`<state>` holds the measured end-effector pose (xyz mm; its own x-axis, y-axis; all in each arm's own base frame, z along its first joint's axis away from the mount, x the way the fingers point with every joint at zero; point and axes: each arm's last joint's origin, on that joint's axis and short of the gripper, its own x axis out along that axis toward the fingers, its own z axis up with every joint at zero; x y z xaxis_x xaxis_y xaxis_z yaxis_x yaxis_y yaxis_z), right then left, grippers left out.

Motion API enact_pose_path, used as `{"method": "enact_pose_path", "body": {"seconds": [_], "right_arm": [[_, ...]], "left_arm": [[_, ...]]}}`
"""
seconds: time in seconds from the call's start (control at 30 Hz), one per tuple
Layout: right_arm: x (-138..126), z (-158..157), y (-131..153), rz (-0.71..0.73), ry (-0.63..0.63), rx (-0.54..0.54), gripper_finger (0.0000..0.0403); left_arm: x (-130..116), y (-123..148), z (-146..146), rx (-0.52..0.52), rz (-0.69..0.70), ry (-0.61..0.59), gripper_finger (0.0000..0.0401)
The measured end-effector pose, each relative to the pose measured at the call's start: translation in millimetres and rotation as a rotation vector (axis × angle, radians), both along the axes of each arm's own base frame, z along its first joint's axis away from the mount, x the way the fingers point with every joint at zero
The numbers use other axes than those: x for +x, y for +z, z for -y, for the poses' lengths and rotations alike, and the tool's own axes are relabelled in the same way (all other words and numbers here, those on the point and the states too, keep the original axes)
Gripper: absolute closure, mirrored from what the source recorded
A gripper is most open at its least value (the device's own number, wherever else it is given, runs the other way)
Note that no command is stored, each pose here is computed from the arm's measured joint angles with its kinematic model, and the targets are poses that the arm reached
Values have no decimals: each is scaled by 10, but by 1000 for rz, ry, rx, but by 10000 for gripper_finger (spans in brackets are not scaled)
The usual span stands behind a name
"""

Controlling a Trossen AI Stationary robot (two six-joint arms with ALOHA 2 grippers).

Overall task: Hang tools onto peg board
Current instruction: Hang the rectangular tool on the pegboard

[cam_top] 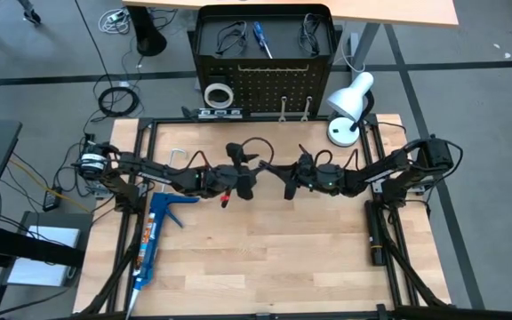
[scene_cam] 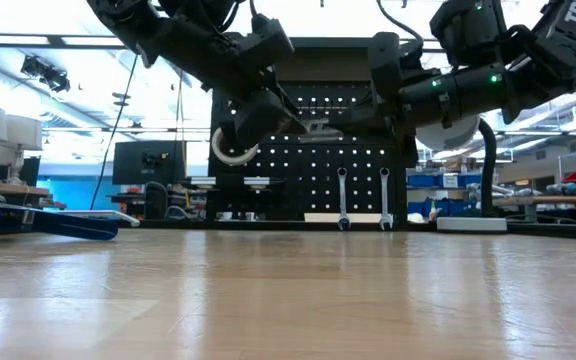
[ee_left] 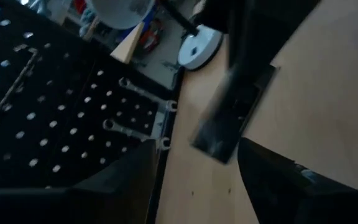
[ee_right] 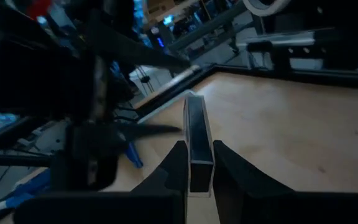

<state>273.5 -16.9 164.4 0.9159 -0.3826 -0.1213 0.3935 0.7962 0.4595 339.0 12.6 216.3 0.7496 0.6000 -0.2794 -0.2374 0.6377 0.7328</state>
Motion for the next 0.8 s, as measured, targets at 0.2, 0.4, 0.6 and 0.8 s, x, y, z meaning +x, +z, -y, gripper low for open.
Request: {"method": "enact_pose_path", "body": {"seconds": [0.2, 0.4, 0.6, 0.8], "right_arm": [[-16, 74, -62, -40, -33, 51, 351], [-20, 102, -54, -9, -66, 91, 351], [-23, 96, 21, 104, -173, 134, 351], [-26, 14, 163, 265, -225, 145, 349]], "left_arm": [[-72, -118, 44, -46, 15, 37, 182], [-225, -317, 42, -88, 124, 34, 194], [-458, -389, 1, -78, 364, 23, 200], [-722, -422, -19, -83, 558, 21, 200]]}}
